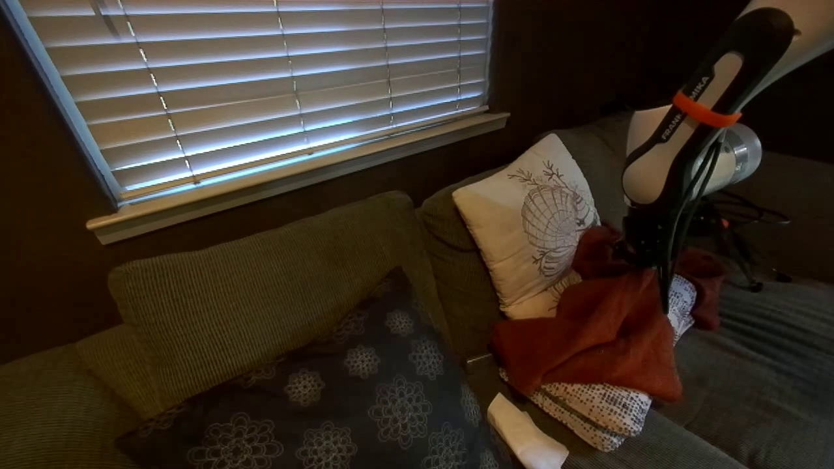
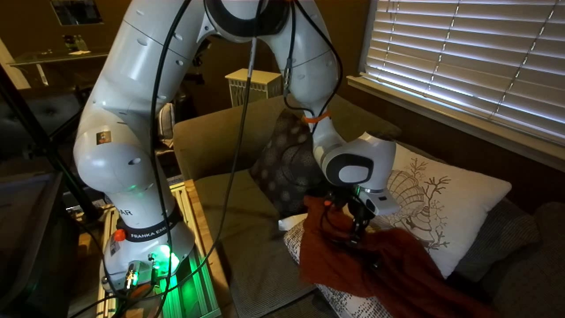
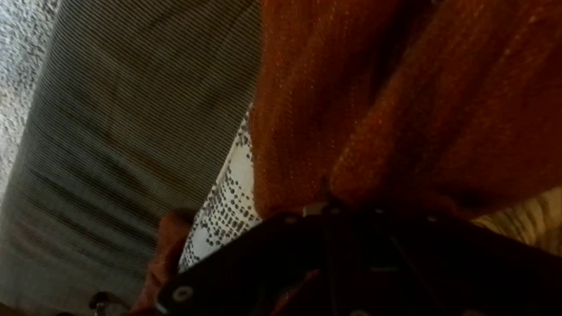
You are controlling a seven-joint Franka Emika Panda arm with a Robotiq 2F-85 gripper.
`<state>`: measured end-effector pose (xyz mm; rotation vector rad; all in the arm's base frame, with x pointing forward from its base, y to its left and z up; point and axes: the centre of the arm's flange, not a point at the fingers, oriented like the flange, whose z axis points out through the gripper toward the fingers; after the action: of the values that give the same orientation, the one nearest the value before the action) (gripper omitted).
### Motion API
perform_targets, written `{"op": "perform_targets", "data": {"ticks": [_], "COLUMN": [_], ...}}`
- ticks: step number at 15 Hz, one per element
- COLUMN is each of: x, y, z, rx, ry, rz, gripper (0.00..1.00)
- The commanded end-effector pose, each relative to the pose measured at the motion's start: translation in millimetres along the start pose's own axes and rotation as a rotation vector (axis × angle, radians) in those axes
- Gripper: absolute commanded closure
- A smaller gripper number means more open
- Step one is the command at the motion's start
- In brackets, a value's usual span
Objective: Fold the towel from top to bottom.
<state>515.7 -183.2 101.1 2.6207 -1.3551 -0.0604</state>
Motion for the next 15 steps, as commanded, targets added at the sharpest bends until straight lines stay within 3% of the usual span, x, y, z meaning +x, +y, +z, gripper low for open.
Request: {"op": "perform_targets", "data": {"ticks": [1,2,3,5,9,13,15], "x": [-7,-7,-7,-11,-17,-5,8], "y": [2,1,1,6,21,29,26], "z": [2,5,6,3,-10,-24,-26], "rx": [-0.049,-0.057,-0.069,-0.075,-0.081,-0.057,-0.06], "ry": [-0.094,-0.112,-0.126,-0.139,-0.116,0.009,0.094], "rz": [0.057,0.064,0.076,0.091,0.157,0.135,0.048], "gripper": [0.99,0.99,0.7,0.64,0.36,0.08,0.0]}}
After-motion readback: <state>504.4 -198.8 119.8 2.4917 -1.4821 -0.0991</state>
